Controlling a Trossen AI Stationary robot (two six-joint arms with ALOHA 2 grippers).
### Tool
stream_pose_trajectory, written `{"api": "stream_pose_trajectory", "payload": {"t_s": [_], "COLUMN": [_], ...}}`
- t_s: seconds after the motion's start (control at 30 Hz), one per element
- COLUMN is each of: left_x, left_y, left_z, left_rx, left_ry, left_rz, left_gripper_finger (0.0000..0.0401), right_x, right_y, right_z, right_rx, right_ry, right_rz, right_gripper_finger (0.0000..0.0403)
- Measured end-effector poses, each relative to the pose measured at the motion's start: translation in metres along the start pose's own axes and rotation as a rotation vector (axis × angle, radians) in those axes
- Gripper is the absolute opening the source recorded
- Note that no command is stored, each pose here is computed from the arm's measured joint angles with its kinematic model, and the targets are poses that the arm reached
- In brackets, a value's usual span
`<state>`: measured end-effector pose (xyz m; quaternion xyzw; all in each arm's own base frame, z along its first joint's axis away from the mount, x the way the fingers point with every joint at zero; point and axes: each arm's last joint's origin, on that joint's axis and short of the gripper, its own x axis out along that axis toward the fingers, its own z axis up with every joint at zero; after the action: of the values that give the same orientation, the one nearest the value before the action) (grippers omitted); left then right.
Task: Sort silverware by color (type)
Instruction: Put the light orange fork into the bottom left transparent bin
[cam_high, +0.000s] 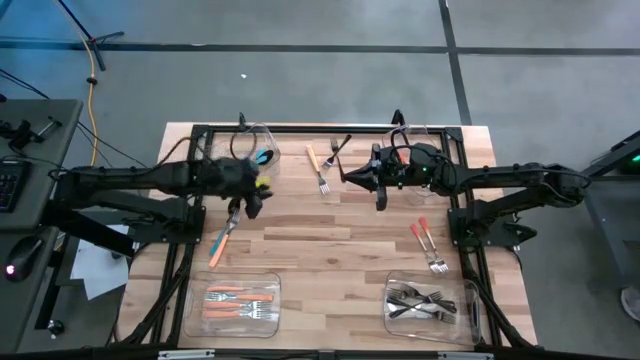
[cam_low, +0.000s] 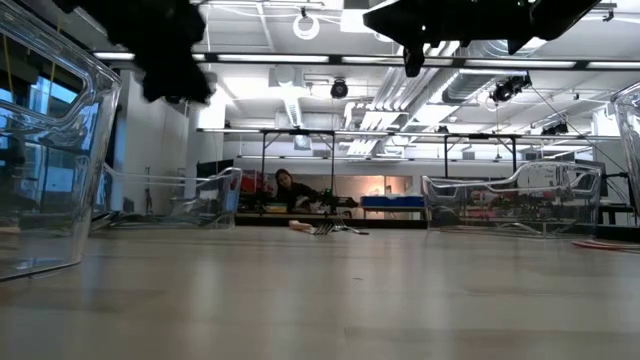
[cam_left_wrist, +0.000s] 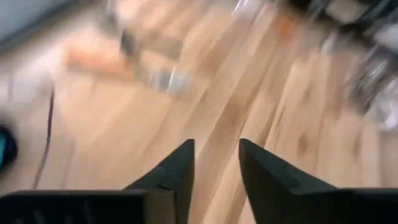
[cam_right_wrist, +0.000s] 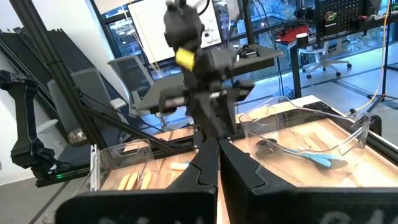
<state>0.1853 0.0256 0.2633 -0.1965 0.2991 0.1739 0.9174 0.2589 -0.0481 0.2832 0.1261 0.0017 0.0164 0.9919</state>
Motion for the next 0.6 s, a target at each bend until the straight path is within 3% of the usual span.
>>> {"api": "stream_pose_trajectory", "payload": {"t_s": [0.3,0.5,0.6], "left_x": [0.012,0.027,0.033], "left_y": [-0.001,-0.012,-0.015], "left_z": [-0.056,-0.078,-0.089], "left_rx": [-0.205,-0.319,-0.322], "left_ry": [0.537,0.630,0.671], "left_rz": [0.292,0.421,0.473], "left_gripper_finger": [0.0171,0.0170,0.0170], "right_x": [0.000,0.000,0.000], "right_y": [0.000,-0.001,-0.001], "right_z": [-0.002,-0.004,-0.005], "right_rx": [-0.004,-0.001,0.003], "right_ry": [0.019,0.039,0.053], "right_rz": [-0.005,-0.010,-0.014], "right_gripper_finger": [0.0000,0.0000,0.0000]}}
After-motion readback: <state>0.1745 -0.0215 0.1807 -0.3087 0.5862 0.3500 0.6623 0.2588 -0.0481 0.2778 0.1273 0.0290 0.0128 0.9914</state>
